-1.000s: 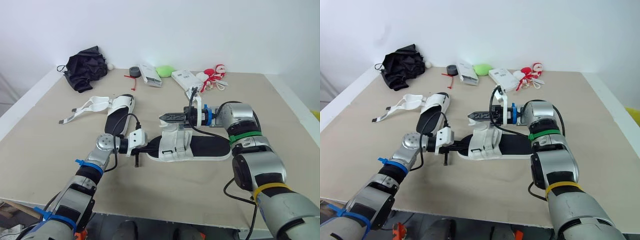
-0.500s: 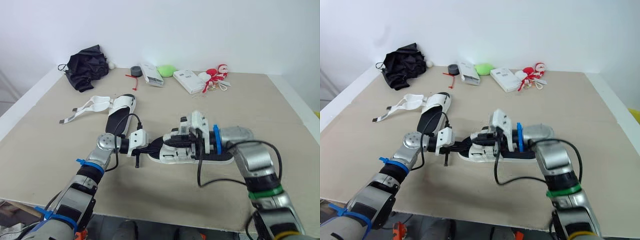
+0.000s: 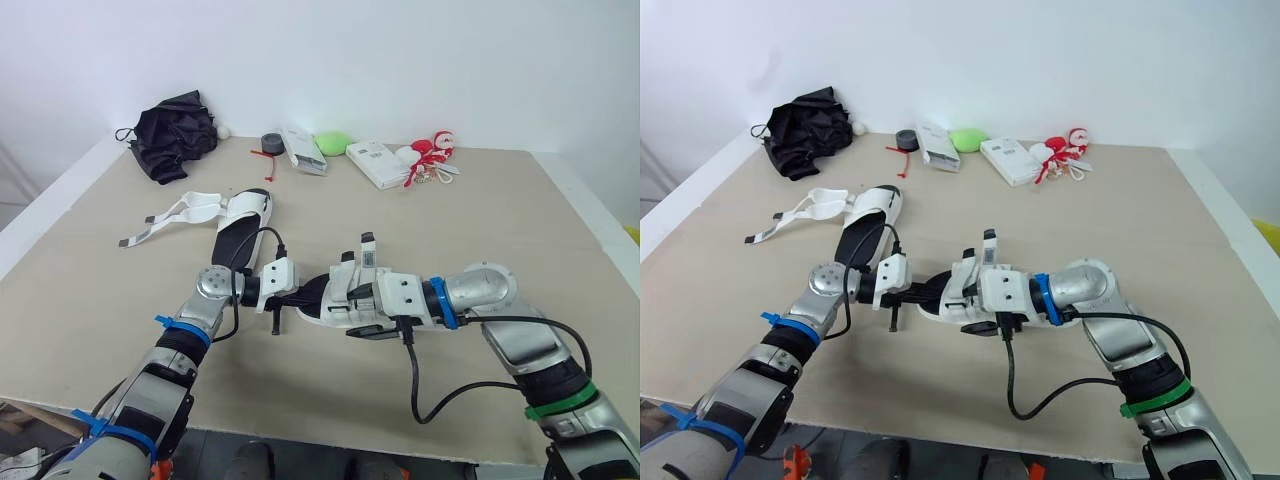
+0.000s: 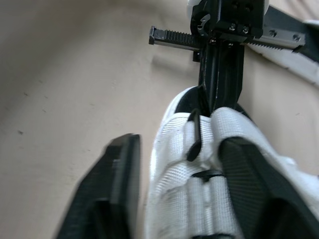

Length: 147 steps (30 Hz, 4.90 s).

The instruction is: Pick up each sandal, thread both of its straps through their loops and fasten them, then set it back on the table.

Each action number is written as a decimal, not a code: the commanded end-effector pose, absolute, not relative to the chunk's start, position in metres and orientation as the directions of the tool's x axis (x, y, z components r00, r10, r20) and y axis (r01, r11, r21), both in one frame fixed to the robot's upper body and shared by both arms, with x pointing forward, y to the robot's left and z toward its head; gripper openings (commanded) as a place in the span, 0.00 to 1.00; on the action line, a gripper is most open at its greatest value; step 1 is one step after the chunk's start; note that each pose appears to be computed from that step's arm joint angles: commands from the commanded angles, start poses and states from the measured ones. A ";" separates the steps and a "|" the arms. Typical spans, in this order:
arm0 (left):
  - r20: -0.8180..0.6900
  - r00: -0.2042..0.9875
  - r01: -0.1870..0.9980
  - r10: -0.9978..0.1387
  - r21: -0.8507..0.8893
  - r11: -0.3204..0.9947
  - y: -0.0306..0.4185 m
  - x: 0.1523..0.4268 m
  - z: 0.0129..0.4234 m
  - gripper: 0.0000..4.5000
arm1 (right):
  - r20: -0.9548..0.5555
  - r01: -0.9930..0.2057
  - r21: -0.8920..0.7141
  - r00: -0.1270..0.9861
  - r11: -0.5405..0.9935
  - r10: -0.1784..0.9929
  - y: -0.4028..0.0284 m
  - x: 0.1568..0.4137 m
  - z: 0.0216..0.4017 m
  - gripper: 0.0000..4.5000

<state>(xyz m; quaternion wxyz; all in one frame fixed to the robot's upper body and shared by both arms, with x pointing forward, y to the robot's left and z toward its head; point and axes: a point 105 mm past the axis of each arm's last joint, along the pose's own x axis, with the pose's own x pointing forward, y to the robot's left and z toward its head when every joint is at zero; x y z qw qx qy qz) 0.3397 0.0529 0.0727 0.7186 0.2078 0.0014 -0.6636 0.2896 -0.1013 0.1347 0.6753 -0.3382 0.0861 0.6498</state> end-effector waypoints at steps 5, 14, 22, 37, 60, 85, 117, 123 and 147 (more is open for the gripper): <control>-0.582 0.001 1.000 -0.813 -0.023 0.018 0.086 0.301 -0.026 0.00 | -0.277 -0.989 -0.032 0.147 0.144 0.950 -0.108 0.322 0.236 0.78; -0.579 0.009 0.999 -0.815 -0.026 0.029 0.088 0.300 -0.026 0.00 | -0.486 -0.874 0.107 0.369 0.473 0.792 -0.096 0.373 0.176 0.78; -0.575 0.015 0.999 -0.818 -0.028 0.037 0.089 0.299 -0.027 0.00 | -0.476 -0.853 0.122 0.398 0.507 0.784 -0.098 0.387 0.180 0.78; -0.566 0.027 0.998 -0.824 -0.030 0.053 0.088 0.298 -0.029 0.00 | -0.537 -0.848 0.223 0.304 0.480 0.787 -0.097 0.378 0.158 0.41; -0.567 0.024 0.999 -0.823 -0.026 0.048 0.085 0.298 -0.029 0.00 | -0.078 -0.999 0.047 -0.016 -0.012 0.997 -0.093 0.287 0.253 0.02; -0.572 0.025 0.998 -0.820 -0.027 0.049 0.089 0.299 -0.029 0.00 | -0.489 -0.820 0.518 -0.051 0.242 0.871 -0.109 0.218 0.114 0.59; -0.562 0.045 0.996 -0.826 -0.037 0.079 0.091 0.296 -0.033 0.00 | -0.451 -0.711 0.580 0.127 0.398 0.883 -0.064 0.248 0.101 0.01; -0.563 0.043 0.996 -0.825 -0.035 0.076 0.090 0.296 -0.032 0.00 | -0.431 -0.722 0.574 0.135 0.387 0.892 -0.070 0.256 0.116 0.01; -0.560 0.048 0.997 -0.827 -0.023 0.073 0.085 0.298 -0.032 0.00 | -0.480 -0.625 0.649 0.106 0.434 0.871 -0.085 0.328 0.152 0.01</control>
